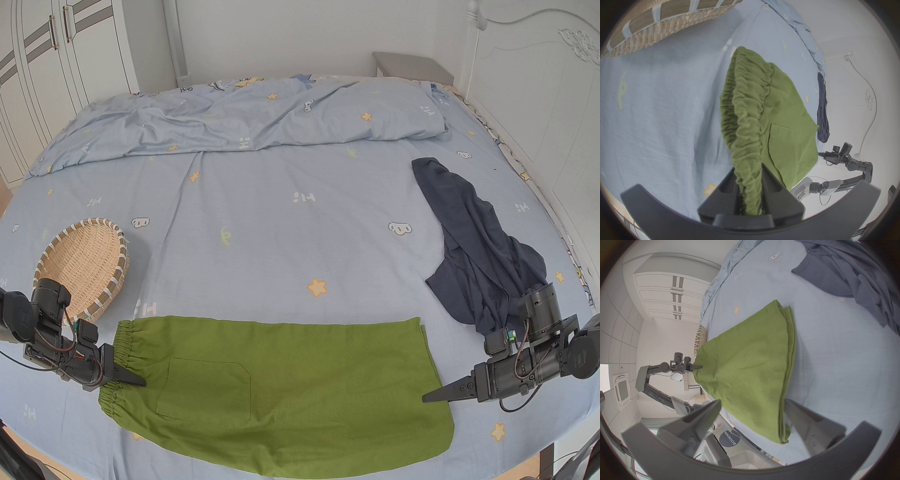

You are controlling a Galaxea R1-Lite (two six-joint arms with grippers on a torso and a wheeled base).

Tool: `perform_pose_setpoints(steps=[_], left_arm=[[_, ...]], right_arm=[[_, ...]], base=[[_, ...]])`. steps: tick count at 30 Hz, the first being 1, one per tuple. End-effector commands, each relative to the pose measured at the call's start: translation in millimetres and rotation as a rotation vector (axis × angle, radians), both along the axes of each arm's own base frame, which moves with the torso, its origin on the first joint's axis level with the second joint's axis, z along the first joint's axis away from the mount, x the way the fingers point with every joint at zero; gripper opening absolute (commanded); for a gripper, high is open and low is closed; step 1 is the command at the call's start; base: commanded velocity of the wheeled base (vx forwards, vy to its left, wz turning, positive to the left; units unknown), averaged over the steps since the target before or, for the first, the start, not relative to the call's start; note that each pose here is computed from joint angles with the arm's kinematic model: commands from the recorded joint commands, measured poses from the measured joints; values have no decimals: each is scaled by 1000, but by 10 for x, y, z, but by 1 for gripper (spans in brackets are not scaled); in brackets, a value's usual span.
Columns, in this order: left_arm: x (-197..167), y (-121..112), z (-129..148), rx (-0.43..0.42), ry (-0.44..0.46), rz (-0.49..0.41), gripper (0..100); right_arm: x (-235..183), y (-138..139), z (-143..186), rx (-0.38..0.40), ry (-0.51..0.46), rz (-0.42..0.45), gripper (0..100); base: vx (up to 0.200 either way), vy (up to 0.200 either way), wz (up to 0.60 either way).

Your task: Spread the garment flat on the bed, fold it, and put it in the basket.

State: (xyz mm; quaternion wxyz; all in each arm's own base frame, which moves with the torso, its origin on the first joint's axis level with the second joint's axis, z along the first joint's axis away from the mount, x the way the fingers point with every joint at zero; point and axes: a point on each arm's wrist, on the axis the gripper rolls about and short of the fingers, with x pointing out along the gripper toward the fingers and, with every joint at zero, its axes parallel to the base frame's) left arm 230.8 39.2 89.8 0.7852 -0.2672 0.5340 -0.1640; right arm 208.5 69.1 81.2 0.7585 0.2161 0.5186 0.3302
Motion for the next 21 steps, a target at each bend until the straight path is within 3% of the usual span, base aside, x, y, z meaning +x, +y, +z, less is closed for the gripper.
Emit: perform_pose_setpoints(steps=[1,5,9,11,14,21], left_arm=[[4,9,6,1,-1,4,0],[-7,32,110,13,-42,18,0],[-111,66,369,65,-136,60,0],[-219,98,585,153,-211,111,0],[-315,99,755,248,-243,157,0],[-415,48,860,334,-231,132,0]], right_arm=[[23,-15,-61,-3,9,-11,100],[76,-115,6,9,-50,-60,100],[78,-212,185,34,-200,-105,100],[88,-273,390,60,-355,-137,100],[69,-300,653,94,-483,-161,100],[119,-285,937,150,-542,-196,100]], base=[[0,0,0],[0,0,0],[0,0,0],[0,0,0],[0,0,0],[0,0,0]])
